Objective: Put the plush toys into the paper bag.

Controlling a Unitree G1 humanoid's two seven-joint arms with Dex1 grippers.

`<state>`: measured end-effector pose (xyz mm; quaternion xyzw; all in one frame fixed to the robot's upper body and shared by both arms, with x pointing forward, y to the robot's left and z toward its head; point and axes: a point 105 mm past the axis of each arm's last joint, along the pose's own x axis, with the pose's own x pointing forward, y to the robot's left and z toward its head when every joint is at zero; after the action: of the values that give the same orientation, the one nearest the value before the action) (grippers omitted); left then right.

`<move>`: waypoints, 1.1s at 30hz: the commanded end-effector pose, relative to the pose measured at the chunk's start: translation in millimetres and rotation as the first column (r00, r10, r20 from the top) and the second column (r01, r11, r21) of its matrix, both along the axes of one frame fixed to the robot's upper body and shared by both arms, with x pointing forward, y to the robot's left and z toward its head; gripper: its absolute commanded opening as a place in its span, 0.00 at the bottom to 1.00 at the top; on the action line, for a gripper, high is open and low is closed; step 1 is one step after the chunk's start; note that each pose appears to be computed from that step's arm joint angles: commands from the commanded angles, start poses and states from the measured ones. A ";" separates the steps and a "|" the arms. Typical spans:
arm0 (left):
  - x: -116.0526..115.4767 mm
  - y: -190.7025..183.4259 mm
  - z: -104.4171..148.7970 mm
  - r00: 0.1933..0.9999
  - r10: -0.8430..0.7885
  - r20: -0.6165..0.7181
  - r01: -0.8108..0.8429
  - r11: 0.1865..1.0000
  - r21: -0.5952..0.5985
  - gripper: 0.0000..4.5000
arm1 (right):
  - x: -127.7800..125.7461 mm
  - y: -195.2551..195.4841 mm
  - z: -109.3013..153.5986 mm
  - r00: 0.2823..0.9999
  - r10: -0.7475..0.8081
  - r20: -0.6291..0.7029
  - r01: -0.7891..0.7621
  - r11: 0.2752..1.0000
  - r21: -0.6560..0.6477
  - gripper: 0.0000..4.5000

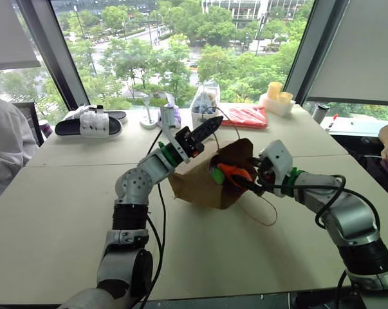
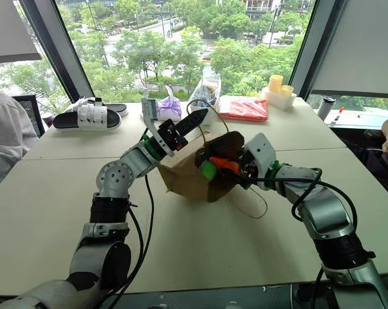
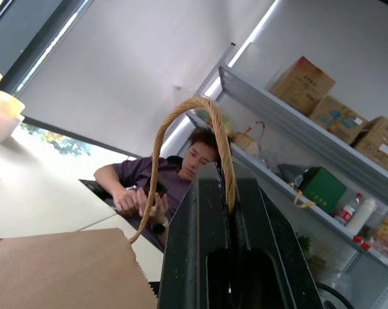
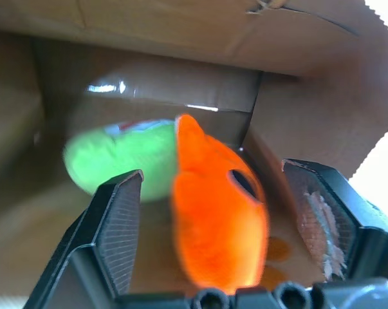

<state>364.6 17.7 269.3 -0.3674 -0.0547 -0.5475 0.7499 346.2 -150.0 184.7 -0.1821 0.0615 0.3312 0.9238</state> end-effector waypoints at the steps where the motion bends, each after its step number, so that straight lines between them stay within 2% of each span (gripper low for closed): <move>1: -3.3 -1.7 18.7 0.998 -0.008 0.057 0.010 0.999 -0.032 0.00 | -5.2 6.2 7.8 0.999 0.016 0.032 -0.017 0.999 0.027 0.85; 4: -3.0 -2.5 18.9 0.998 -0.007 0.058 0.009 0.999 -0.031 0.00 | -7.7 5.4 5.1 1.000 0.011 0.015 -0.012 0.999 0.047 0.85; 6: -2.4 -1.9 18.6 0.998 -0.001 0.059 0.003 1.000 -0.028 0.00 | -11.6 -1.5 16.6 1.000 -0.012 0.017 0.009 0.989 0.145 0.85; 10: -1.7 0.2 15.8 0.998 0.011 0.058 -0.010 1.000 -0.019 0.00 | -32.5 -23.6 43.3 0.999 -0.043 0.009 0.036 0.925 0.377 0.85; 14: -2.3 -1.6 12.3 0.999 0.003 0.054 -0.003 1.000 -0.011 0.00 | -55.0 -47.8 49.6 0.997 -0.071 -0.043 0.083 0.833 0.547 0.85; 16: -2.8 -3.4 11.6 0.999 -0.006 0.052 0.006 1.000 -0.011 0.00 | -62.5 -66.2 36.3 0.986 -0.131 -0.106 0.169 0.792 0.587 0.85; 21: -2.7 -5.7 11.5 0.999 -0.016 0.051 0.017 1.000 -0.012 0.00 | -76.1 -95.5 -12.8 0.926 -0.272 -0.264 0.375 0.750 0.544 0.85; 24: -2.8 -7.8 11.0 0.998 -0.027 0.048 0.028 0.999 -0.016 0.00 | -82.9 -111.5 -54.2 0.852 -0.346 -0.392 0.523 0.586 0.619 0.85; 25: -2.8 -8.2 11.0 0.998 -0.028 0.048 0.029 0.999 -0.016 0.00 | -84.0 -111.7 -62.1 0.838 -0.346 -0.422 0.546 0.528 0.650 0.85; 27: -2.9 -8.2 10.9 0.998 -0.030 0.048 0.030 0.999 -0.015 0.00 | -84.2 -108.1 -68.7 0.826 -0.338 -0.451 0.563 0.470 0.680 0.85; 33: -2.9 -7.6 11.2 0.998 -0.026 0.049 0.027 1.000 -0.016 0.00 | -76.1 -81.9 -90.2 0.803 -0.277 -0.527 0.595 0.393 0.701 0.85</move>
<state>365.8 9.3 265.3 -0.3673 -0.0461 -0.5555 0.7446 266.3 -235.9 89.1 0.3638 0.1046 0.0803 0.9221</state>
